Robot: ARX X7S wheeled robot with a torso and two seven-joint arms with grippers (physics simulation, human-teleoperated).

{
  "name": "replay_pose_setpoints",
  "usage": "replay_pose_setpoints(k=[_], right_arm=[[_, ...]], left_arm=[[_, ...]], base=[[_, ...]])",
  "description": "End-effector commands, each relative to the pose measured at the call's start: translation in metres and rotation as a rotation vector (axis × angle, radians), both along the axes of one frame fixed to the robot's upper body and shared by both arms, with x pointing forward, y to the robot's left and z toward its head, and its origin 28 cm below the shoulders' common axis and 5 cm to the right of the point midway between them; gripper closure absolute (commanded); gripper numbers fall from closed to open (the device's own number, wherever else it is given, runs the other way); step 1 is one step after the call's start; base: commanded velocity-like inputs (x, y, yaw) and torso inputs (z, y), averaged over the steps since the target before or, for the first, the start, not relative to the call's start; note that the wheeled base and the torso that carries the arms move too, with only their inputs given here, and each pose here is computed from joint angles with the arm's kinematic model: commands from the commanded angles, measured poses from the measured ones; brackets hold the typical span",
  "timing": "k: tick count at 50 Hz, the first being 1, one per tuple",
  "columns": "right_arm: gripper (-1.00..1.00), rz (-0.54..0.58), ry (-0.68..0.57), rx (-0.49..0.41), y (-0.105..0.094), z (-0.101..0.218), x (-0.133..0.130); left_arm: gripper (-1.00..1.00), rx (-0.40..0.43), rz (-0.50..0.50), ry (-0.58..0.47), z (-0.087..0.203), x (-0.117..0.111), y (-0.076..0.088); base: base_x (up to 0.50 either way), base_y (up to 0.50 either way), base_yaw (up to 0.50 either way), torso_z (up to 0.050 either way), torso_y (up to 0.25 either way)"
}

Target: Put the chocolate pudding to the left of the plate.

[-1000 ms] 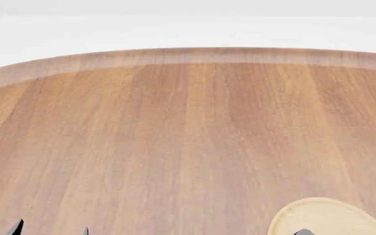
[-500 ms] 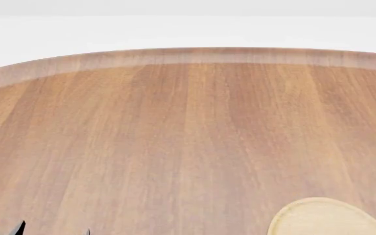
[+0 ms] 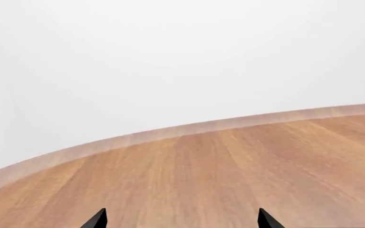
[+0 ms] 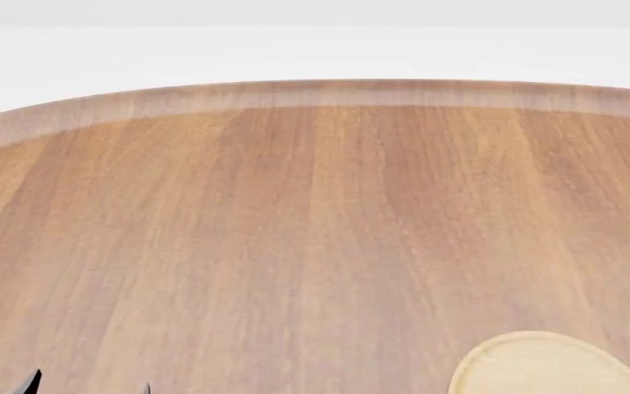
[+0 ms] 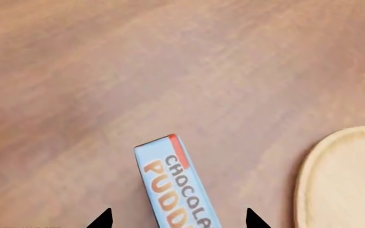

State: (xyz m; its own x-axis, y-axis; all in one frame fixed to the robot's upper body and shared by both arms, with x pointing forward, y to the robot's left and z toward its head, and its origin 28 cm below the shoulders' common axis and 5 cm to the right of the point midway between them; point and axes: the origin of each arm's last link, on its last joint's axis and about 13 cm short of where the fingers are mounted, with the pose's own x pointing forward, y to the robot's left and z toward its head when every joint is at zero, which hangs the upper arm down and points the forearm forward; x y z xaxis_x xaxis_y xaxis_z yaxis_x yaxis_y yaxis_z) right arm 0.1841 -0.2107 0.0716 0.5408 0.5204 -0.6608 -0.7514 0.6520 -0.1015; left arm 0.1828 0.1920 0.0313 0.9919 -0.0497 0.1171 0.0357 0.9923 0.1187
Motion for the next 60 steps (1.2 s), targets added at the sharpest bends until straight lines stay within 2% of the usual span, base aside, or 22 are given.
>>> replay_pose_setpoints(k=[1,23,60], right_arm=[[-1.00,-0.021,0.005,-0.006,-0.004,-0.004,-0.001],[-1.00,-0.056,0.001,-0.002,-0.007,-0.013,0.002],[-1.00,-0.035,0.042,0.002,-0.005,-0.033,0.008]], left_arm=[[-1.00,0.003,-0.002,0.000,0.000,0.000,-0.001],[-1.00,0.004,-0.007,0.002,-0.001,-0.001,-0.002],[-1.00,0.011,-0.012,-0.001,-0.001,-0.001,-0.002]], base=[[0.00,0.00,0.00,0.000,0.000],[0.00,0.00,0.00,0.000,0.000],[0.00,0.00,0.00,0.000,0.000]])
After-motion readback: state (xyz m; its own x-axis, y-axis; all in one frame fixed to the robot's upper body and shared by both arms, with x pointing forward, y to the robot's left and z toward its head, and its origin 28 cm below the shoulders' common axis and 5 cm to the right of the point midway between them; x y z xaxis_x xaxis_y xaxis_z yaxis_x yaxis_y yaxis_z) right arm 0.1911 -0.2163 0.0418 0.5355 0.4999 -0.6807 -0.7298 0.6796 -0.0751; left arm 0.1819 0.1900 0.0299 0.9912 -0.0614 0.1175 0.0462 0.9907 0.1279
